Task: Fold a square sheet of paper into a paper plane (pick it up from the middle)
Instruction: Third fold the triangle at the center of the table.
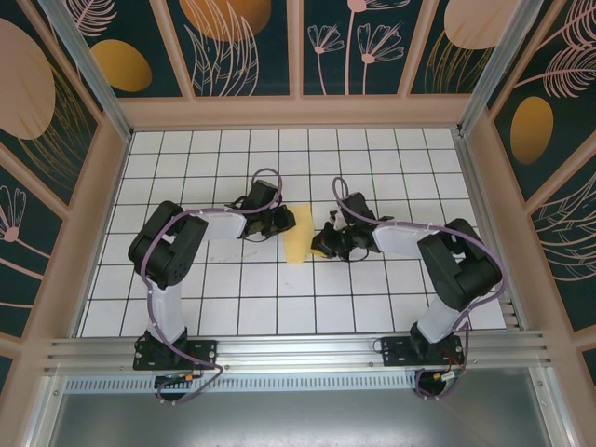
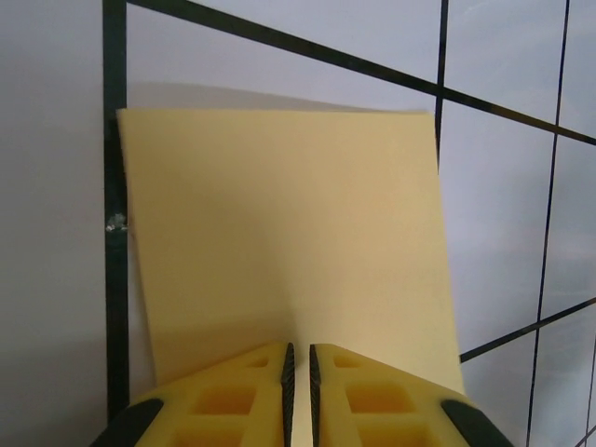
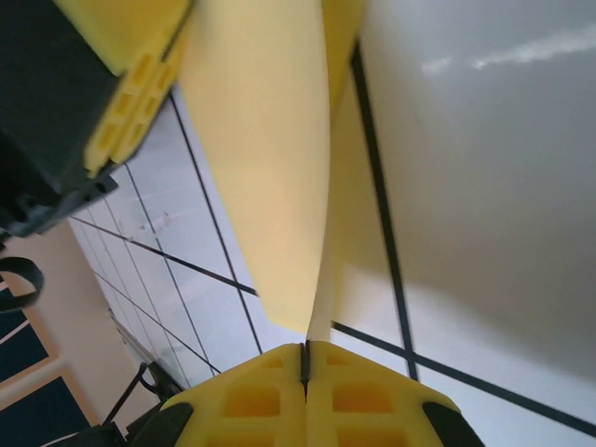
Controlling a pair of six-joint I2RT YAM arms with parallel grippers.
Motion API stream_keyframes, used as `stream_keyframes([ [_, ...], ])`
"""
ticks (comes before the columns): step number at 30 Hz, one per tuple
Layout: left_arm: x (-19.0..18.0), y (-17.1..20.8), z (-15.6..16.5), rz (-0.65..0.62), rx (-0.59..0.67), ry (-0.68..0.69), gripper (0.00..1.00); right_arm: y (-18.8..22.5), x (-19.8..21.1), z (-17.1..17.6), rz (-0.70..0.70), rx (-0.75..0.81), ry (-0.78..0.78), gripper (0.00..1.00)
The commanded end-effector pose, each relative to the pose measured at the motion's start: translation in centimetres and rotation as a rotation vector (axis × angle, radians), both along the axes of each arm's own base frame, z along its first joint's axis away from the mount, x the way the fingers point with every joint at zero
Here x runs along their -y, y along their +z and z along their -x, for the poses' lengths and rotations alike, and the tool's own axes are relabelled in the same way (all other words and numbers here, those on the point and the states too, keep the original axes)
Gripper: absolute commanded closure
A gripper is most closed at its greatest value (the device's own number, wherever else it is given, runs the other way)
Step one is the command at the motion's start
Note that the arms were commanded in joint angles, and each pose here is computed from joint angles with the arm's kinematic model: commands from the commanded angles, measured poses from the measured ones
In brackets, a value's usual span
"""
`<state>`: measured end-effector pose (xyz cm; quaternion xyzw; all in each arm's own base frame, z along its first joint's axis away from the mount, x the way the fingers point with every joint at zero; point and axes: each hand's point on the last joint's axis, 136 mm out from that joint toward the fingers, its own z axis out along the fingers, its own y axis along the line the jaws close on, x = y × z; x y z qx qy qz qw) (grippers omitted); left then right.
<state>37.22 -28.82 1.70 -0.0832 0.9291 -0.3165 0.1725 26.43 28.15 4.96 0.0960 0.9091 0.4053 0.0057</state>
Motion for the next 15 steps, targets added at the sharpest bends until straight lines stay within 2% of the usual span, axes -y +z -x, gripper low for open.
stream_keyframes([
  [1,-0.5,-1.5,0.4,-0.051,-0.025,-0.012,0.83,1.0,-1.1,-1.7,-0.03,0.034,0.012,0.99],
  [8,-0.3,-1.3,0.4,-0.047,-0.024,-0.02,0.83,0.9,-2.6,-3.3,-0.044,0.058,0.011,0.99],
  [11,0.1,0.2,-0.1,-0.032,0.013,-0.036,0.82,0.6,-2.9,-3.9,-0.032,0.067,0.013,0.99],
  [15,0.0,3.4,-1.2,-0.03,0.107,-0.027,0.75,0.1,-3.3,-4.1,-0.025,0.071,0.028,0.99],
])
